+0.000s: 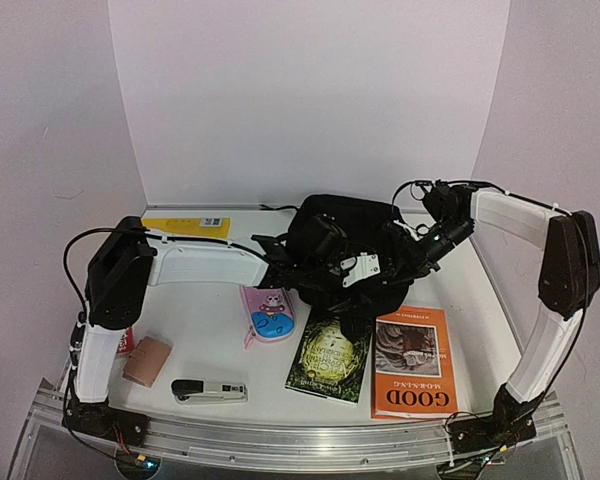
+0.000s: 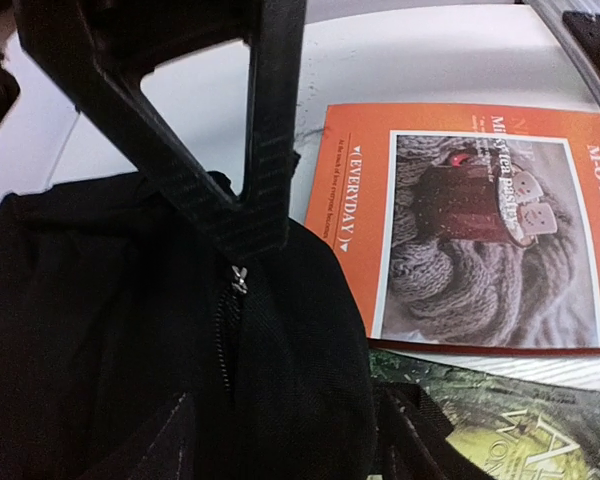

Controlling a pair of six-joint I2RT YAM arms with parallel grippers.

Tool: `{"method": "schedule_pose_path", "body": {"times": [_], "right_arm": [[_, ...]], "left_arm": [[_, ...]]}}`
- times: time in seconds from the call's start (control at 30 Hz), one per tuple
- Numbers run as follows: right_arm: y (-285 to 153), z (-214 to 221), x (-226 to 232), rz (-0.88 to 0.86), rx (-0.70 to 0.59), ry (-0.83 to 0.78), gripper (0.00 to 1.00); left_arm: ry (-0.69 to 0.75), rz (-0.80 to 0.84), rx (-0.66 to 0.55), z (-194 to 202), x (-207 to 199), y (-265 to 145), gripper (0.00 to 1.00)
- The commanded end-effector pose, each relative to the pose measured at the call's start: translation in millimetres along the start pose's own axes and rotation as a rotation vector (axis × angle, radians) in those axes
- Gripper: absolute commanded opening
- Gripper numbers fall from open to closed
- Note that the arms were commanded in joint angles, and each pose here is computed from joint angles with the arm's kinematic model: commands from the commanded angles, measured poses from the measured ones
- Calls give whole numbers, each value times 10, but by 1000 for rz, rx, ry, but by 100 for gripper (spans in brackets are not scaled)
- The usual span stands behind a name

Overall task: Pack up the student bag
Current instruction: Unzip the student bag at the center of the board.

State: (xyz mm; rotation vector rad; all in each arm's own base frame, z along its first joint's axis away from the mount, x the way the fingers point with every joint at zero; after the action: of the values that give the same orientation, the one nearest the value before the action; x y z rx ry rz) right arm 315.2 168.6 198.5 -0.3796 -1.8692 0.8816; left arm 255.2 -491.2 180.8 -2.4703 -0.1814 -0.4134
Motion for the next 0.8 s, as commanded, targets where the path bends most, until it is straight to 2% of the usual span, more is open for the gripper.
{"method": "schedule_pose_path", "body": {"times": [0.0, 0.1, 0.17, 0.33, 0.47, 0.77], "right_arm": [[-190, -38, 235, -17, -55, -56, 0], [-206, -23, 210, 3, -55, -63, 0], [-225, -1, 151, 15, -55, -54, 0], [-278, 43, -178, 80, -49, -20, 0], [-297, 76, -495, 134, -31, 16, 0], [-413, 22, -1128, 223, -27, 93, 0]], "left_arm": [[-28, 11, -25, -143, 68, -9, 45], [-43, 2, -24, -192, 87, -96, 16], [-40, -21, -51, -236, 92, -223, 1], [-6, -86, -76, -254, 91, -482, 0], [13, -108, -51, -216, 81, -585, 0], [45, -133, -75, -245, 53, -802, 0]]}}
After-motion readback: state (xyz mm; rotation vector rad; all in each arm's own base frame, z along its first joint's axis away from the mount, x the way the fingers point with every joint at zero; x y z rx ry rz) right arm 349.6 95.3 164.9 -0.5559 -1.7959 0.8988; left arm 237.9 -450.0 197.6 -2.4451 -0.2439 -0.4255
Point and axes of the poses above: each gripper's point midway between its finger pads, its own y axis out along the fingers, its own x axis along the line the jaws close on, z = x × y, the point moved 7 cm from there along -y, back along the fingers, and after that the axes turned 1 degree about y, right-handed, at the moved point
